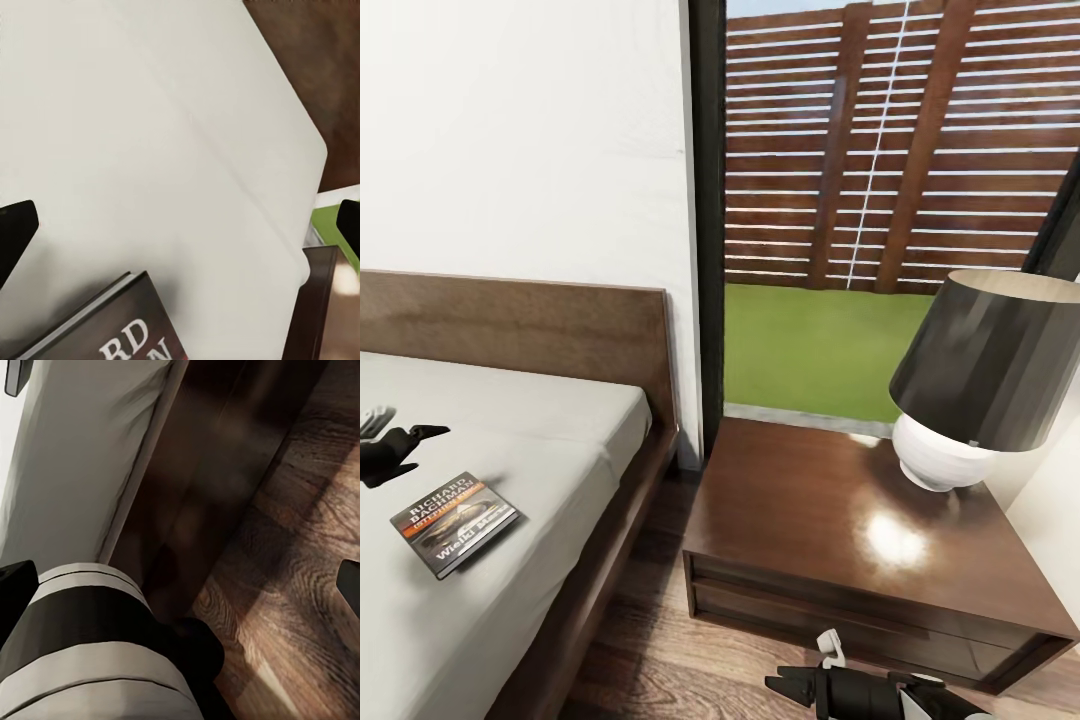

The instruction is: In the bedroom, move the book from the bed onto either nightstand, and place the two sandals side by side next to the bed.

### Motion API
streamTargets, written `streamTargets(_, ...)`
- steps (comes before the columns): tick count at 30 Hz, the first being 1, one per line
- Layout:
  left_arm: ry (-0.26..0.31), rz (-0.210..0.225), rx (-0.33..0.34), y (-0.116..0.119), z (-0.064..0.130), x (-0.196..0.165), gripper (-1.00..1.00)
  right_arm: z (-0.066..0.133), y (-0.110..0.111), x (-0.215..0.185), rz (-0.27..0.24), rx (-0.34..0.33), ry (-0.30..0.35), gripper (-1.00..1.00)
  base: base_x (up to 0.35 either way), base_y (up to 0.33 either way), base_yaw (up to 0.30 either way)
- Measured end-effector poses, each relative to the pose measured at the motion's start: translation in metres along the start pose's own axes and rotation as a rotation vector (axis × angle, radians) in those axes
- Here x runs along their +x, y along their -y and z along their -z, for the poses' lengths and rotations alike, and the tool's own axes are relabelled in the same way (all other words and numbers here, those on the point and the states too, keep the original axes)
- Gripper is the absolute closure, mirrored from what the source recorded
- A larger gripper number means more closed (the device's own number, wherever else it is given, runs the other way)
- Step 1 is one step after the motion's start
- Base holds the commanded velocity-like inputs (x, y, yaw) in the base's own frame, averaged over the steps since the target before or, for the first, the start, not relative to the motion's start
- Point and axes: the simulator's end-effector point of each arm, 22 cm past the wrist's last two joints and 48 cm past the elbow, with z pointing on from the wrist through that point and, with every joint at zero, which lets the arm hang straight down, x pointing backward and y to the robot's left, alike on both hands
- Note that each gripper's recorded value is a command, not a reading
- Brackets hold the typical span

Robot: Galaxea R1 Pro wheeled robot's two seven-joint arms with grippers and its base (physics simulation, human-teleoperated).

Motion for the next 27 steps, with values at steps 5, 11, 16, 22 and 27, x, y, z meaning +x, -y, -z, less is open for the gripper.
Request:
streamTargets(5, -0.008, 0.001, -0.01, -0.005, -0.005, 0.004, -1.0, 0.0, 0.004, 0.004, -0.011, 0.003, -0.003, -1.0, 0.0, 0.0, 0.0)
streamTargets(11, -0.022, 0.003, -0.024, -0.013, -0.014, 0.01, -1.0, -0.001, 0.01, 0.01, -0.031, 0.006, -0.01, -1.0, 0.0, 0.0, 0.0)
streamTargets(16, -0.021, 0.003, -0.024, -0.013, -0.013, 0.01, -1.0, -0.001, 0.009, 0.01, -0.031, 0.006, -0.009, -1.0, 0.0, 0.0, 0.0)
streamTargets(22, -0.021, 0.003, -0.024, -0.013, -0.013, 0.01, -1.0, -0.001, 0.01, 0.01, -0.031, 0.006, -0.009, -1.0, 0.0, 0.0, 0.0)
streamTargets(27, -0.021, 0.003, -0.024, -0.013, -0.013, 0.01, -1.0, -0.001, 0.01, 0.01, -0.031, 0.006, -0.009, -1.0, 0.0, 0.0, 0.0)
